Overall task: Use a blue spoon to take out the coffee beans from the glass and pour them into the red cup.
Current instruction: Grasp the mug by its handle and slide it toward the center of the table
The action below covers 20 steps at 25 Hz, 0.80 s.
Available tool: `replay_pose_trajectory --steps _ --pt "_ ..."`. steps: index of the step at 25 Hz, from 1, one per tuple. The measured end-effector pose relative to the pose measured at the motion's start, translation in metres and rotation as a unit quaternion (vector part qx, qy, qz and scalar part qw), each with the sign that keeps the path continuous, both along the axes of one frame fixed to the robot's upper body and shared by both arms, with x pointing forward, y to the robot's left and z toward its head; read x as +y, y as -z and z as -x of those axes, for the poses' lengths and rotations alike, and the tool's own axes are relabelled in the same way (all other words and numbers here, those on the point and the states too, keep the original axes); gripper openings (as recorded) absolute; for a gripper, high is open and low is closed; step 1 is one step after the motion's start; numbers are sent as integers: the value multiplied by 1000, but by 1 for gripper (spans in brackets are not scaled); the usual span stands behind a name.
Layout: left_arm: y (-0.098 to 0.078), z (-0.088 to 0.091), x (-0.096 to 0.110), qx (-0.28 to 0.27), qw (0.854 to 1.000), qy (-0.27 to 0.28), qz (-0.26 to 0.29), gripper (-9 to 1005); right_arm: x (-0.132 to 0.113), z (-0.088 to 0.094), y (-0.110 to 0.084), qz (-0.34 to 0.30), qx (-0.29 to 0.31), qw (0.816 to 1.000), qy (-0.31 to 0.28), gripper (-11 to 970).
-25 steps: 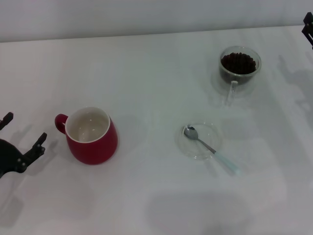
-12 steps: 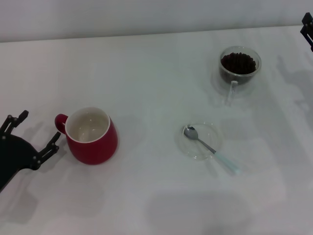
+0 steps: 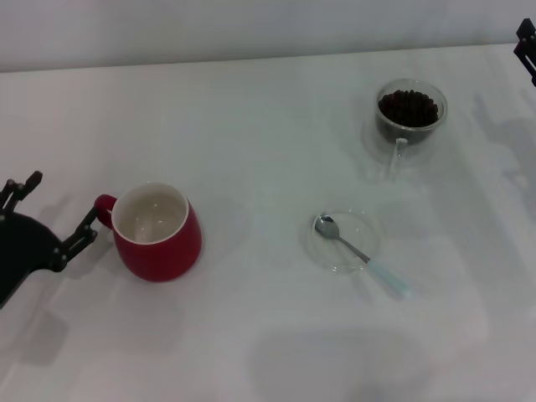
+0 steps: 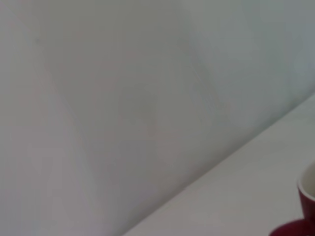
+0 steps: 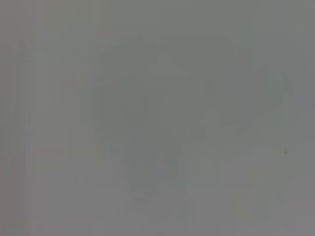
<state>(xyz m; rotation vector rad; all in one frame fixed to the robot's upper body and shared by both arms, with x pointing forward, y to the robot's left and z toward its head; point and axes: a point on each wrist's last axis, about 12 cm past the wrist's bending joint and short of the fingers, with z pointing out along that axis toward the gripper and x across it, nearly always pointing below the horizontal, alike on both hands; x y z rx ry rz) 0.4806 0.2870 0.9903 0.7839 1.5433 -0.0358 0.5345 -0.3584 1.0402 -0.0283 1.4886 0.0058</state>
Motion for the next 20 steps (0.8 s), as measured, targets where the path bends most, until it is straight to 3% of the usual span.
replay_pose_trajectory --steps 20 --pt "2 -13 -16 15 999 20 -21 865 2 -4 -3 -2 -6 1000 -3 844"
